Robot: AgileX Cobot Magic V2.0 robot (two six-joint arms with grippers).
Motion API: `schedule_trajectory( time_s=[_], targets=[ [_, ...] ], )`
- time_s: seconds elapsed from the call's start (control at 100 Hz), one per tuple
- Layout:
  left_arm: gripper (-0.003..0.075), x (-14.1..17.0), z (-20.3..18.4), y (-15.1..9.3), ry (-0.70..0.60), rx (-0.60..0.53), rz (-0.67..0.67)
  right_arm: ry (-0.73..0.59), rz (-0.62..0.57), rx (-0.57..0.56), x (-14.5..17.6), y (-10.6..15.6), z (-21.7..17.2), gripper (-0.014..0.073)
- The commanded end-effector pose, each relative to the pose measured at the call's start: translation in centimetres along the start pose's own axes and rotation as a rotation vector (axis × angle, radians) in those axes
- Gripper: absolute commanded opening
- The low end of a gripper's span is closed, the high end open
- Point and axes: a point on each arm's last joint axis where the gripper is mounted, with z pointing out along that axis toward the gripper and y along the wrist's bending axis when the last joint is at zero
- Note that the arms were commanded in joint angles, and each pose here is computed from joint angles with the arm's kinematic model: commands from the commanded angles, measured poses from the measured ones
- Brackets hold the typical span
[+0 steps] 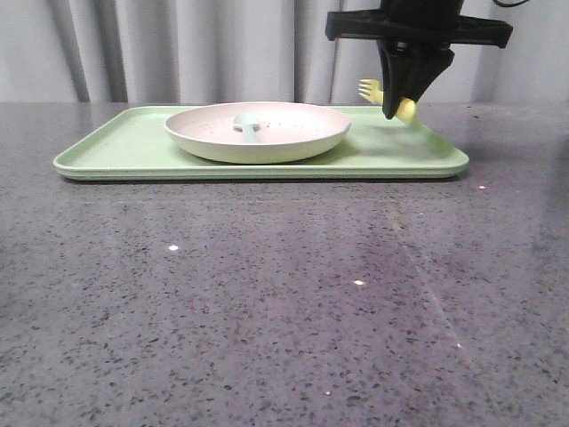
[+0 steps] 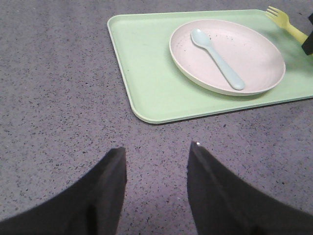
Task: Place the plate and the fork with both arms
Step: 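Lower the fork onto the tray beside the plate and release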
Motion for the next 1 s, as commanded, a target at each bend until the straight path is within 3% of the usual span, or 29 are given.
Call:
schedule_trajectory(
  time_s=[0.0, 0.19, 0.47, 0.61, 0.8, 0.99],
  targets=[
    [0.0302, -1.4, -0.5, -0.3, -0.098, 0.015, -0.006, -0.124, 0.025, -0.038, -0.9, -0.6, -3.4, 0.0017],
    [0.0302, -1.4, -0.5, -0.3, -0.098, 0.015, -0.006, -0.115, 0.093, -0.093, -1.3, -1.8, -3.3, 0.0017],
    [0.0302, -1.4, -0.5, -0.3, -0.098, 0.015, -0.006, -0.047, 0.102, -0.108, -1.3, -1.7, -1.0, 0.0025],
    [0.0302, -1.4, -0.5, -0.3, -0.098, 0.015, -0.006, -0.047, 0.101, -0.108, -1.3, -1.7, -1.0, 0.0106],
    [0.0302, -1.4, -0.5, -0.3, -0.098, 0.015, -0.006, -0.05, 0.088, -0.107, -1.3, -1.7, -1.0, 0.0295],
    [0.0302, -1.4, -0.5, -0.3, -0.098, 0.015, -0.006, -0.043, 0.088, -0.106, -1.2, -1.7, -1.0, 0.0311]
  ],
)
